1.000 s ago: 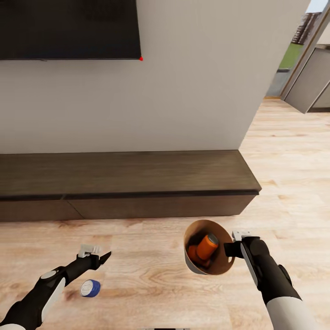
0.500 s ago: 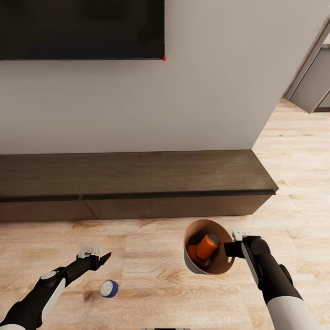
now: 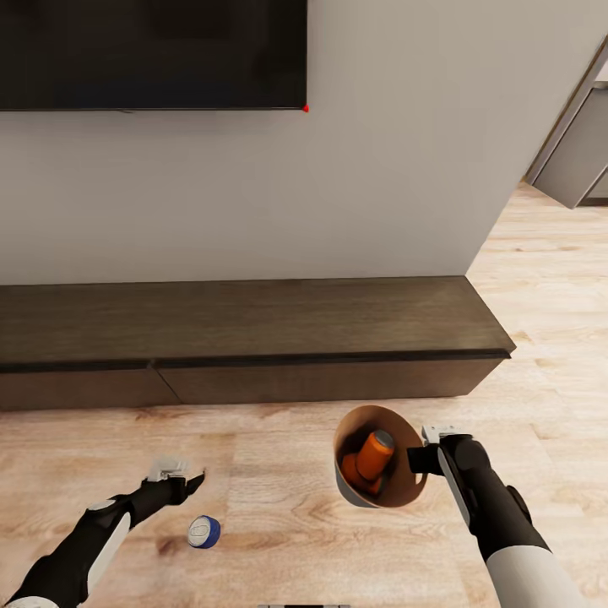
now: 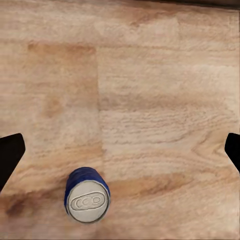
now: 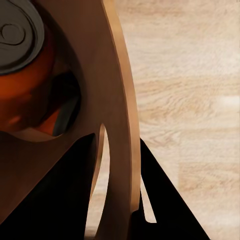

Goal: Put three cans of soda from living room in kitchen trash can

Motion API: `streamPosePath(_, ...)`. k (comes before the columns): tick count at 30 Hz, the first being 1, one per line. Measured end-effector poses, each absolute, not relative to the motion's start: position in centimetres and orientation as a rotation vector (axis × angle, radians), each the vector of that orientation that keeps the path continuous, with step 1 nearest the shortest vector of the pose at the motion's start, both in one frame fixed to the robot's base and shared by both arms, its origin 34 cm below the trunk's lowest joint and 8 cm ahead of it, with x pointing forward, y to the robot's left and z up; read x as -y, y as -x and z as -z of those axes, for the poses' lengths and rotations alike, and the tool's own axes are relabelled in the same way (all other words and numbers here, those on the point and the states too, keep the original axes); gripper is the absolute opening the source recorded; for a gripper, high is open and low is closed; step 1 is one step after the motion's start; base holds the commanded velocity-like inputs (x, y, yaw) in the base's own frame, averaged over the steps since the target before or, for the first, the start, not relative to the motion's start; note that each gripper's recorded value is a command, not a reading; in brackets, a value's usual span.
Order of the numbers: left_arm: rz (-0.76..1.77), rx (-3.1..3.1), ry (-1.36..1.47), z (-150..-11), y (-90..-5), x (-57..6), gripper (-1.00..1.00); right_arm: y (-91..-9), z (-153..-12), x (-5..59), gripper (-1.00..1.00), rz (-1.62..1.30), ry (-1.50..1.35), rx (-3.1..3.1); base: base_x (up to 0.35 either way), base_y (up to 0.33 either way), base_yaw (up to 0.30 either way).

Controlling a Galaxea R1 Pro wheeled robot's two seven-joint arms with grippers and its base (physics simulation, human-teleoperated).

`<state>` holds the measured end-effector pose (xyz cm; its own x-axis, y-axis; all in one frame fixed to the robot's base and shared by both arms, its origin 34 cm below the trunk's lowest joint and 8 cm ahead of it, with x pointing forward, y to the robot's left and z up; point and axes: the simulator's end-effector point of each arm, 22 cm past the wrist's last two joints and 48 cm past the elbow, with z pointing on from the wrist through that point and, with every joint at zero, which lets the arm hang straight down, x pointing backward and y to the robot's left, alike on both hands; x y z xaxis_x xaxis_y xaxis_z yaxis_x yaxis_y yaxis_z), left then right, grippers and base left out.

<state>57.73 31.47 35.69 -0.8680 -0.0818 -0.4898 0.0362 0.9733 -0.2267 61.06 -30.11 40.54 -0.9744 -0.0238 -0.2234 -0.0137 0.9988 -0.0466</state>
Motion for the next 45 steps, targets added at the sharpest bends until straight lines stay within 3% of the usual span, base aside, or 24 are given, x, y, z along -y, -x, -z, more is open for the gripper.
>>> streamPosePath(16,0.345,-2.879,0.163,-36.4,-58.7,-22.7,1.00,-61.1,-40.5,29.5,-1.00,0.061,0.039,-2.915,0.000,0.000,0.000)
streamPosePath(29,0.036,-2.900,0.200,-37.3,-61.4,-27.7,1.00,-61.0,-40.3,28.2,-1.00,0.044,0.056,-2.918,0.000,0.000,0.000)
streamPosePath(45,-0.057,-2.896,0.211,-34.0,-60.3,-29.5,1.00,-60.3,-37.6,27.8,-1.00,0.043,0.079,-2.926,0.000,0.000,0.000)
